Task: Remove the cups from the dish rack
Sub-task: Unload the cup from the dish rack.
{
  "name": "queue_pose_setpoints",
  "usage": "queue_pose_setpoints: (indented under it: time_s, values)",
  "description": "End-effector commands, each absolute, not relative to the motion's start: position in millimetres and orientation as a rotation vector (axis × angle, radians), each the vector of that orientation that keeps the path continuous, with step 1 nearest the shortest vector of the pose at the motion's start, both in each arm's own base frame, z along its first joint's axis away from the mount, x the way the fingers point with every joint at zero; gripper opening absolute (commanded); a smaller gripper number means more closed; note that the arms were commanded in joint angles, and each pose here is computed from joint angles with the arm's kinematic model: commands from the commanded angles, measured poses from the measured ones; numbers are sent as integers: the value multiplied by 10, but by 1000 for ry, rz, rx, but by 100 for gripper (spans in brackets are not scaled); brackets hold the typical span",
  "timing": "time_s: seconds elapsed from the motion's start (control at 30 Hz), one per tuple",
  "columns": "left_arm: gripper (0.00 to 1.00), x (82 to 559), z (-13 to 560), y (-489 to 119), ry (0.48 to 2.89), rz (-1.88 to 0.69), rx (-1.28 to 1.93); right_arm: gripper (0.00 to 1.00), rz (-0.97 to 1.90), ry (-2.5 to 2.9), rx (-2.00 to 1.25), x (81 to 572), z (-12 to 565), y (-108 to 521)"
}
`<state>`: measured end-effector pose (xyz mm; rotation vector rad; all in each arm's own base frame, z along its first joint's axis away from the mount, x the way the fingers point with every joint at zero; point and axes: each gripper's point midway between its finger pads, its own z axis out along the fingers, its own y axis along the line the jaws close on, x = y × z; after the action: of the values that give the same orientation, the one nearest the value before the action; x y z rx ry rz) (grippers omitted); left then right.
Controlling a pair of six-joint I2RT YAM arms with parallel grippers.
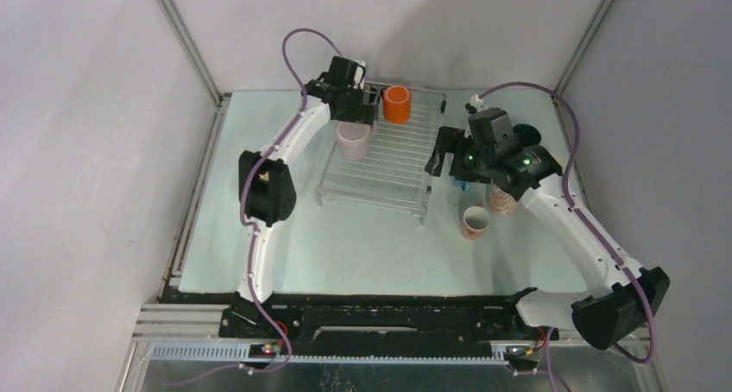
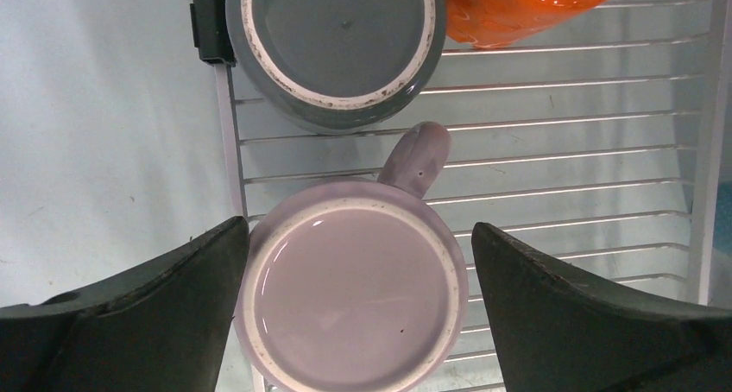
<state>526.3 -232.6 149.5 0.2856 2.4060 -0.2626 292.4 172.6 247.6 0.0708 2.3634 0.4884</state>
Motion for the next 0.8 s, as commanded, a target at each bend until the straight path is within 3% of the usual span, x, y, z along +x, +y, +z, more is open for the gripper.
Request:
queue_pose_setpoints:
  time_s: [0.0,0.5,0.77]
  values:
    - [100,5060,1626,-2428,2422,-318,216,99,508,2313,44,2933,2571,1744]
    - [100,4779,1634,-2516,2465,-267,105,99,531,2330,26,2917,2486,1778]
    - [93,4735,1721,-2526,2446,-196,130,99,529,2335,21,2926,2452,1755]
